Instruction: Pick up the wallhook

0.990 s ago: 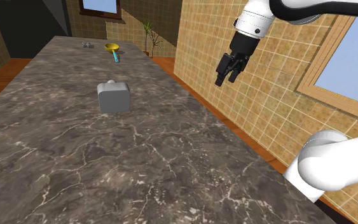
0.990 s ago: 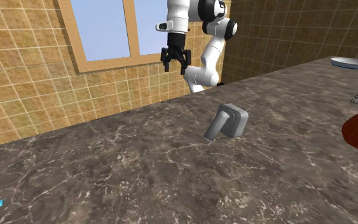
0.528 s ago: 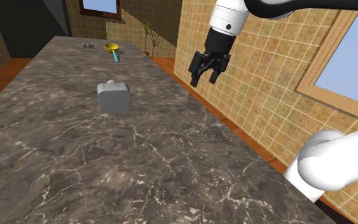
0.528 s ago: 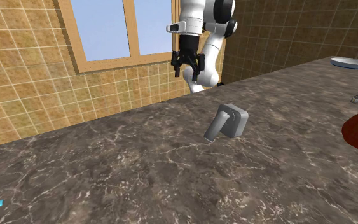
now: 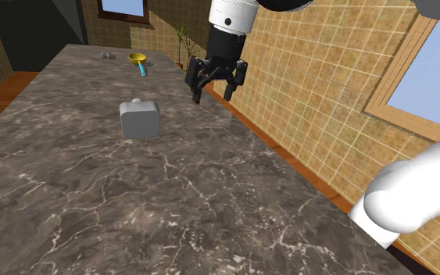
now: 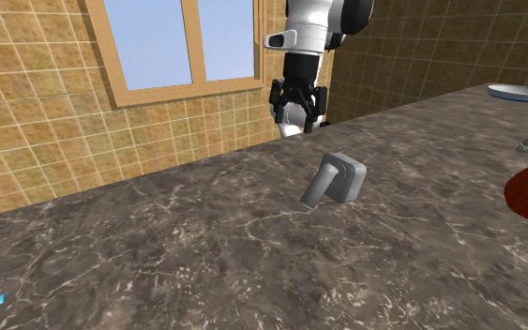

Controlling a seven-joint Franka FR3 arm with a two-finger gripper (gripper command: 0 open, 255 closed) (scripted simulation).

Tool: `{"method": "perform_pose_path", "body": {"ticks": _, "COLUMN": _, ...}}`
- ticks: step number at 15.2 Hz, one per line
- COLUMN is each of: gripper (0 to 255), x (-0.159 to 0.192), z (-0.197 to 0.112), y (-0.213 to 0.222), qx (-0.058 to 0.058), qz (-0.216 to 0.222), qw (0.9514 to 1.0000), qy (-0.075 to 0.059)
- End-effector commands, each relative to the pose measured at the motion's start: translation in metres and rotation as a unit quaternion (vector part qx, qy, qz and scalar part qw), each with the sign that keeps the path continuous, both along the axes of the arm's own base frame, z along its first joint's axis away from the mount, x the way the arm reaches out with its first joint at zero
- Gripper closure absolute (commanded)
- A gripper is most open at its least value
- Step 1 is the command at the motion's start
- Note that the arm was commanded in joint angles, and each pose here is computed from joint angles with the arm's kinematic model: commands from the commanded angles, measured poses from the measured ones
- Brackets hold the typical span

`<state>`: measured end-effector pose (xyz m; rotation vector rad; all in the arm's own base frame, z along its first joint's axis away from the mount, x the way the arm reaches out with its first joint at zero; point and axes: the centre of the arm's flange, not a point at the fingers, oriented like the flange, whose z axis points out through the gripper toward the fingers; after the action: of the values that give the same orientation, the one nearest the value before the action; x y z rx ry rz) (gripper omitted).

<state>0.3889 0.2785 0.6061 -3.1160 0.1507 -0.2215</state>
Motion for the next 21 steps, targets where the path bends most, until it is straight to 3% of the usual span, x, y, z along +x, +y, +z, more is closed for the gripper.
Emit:
{"method": "perform_pose_path", "body": {"ticks": 1, "gripper": 0, "x": 0.011, "z": 0.001, "y": 0.026, "qx": 0.0, "qz": -0.013, "qw": 0.9999, "qy": 0.0}}
{"method": "perform_pose_path", "body": {"ticks": 12, "gripper": 0, "x": 0.085, "z": 0.004, "y": 0.155, "qx": -0.002, "qz": -0.075, "qw": 0.9972, "qy": 0.004}}
{"method": "perform_pose_path", "body": {"ticks": 21, "gripper": 0, "x": 0.086, "z": -0.036, "y": 0.157, "qx": -0.002, "qz": -0.075, "qw": 0.9971, "qy": 0.004}}
